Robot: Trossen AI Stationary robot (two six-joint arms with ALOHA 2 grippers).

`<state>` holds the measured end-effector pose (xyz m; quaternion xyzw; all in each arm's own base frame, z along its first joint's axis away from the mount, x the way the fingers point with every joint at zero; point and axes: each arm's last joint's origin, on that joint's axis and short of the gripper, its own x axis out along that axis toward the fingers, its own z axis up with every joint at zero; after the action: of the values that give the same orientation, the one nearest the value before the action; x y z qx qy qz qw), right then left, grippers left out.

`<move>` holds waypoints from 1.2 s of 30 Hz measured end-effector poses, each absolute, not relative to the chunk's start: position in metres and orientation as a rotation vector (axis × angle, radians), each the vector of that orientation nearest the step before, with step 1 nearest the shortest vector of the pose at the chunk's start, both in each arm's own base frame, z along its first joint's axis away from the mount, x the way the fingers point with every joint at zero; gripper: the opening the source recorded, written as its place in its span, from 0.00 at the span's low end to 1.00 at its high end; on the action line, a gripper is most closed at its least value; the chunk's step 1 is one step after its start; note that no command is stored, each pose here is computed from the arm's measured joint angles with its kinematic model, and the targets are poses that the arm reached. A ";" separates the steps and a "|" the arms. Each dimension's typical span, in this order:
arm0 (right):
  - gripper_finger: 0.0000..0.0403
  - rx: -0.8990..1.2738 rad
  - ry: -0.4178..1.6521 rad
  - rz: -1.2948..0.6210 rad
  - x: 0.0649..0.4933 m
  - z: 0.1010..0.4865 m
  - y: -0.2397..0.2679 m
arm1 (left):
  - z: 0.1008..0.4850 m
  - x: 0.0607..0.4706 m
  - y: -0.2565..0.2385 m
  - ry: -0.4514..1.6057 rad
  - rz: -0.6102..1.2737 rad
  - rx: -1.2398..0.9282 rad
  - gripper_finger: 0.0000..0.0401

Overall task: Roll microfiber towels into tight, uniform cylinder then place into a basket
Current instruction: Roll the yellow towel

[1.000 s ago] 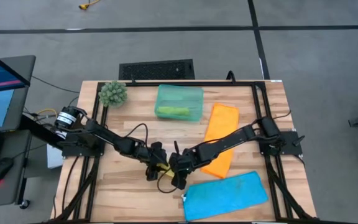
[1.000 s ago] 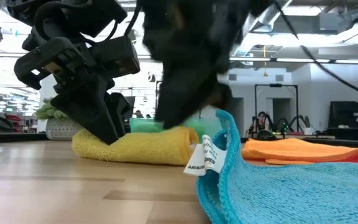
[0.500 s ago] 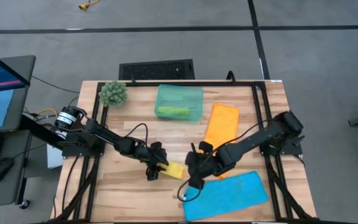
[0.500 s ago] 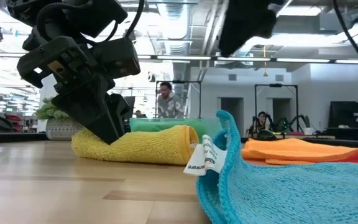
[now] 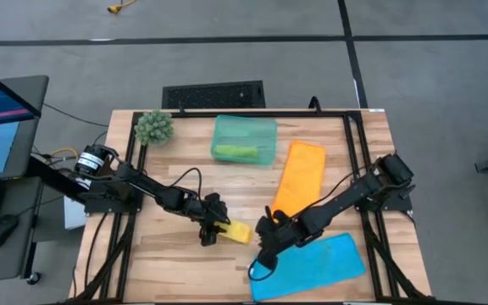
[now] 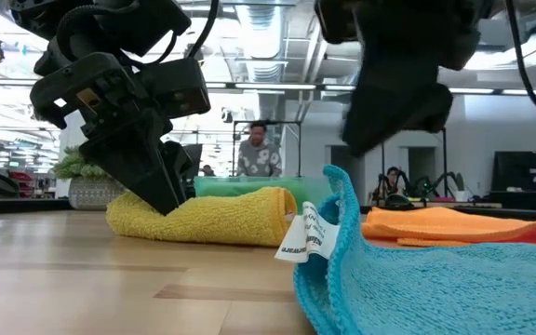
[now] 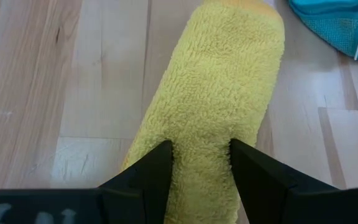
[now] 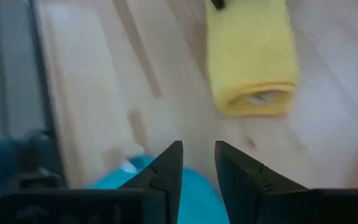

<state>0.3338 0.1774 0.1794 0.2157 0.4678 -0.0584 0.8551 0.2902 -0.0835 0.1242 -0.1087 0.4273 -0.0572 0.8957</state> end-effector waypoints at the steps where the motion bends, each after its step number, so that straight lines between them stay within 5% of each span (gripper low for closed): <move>1: 0.29 0.493 0.943 -0.109 0.337 0.178 0.179 | 0.124 0.290 -0.083 0.885 -0.119 -0.225 0.39; 14: 0.29 1.135 0.701 -0.298 0.351 0.174 0.167 | 0.124 0.290 -0.084 0.886 -0.119 -0.226 0.39; 25: 0.29 1.177 0.759 -0.575 0.312 0.158 0.198 | 0.124 0.290 -0.084 0.885 -0.124 -0.216 0.39; 36: 0.31 1.167 0.778 -0.509 0.334 0.162 0.170 | 0.124 0.290 -0.084 0.885 -0.126 -0.214 0.39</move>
<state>0.3342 0.1697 0.1615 0.5309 0.3538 -0.2315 0.7344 0.2901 -0.0836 0.1243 -0.1031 0.4271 -0.0606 0.8963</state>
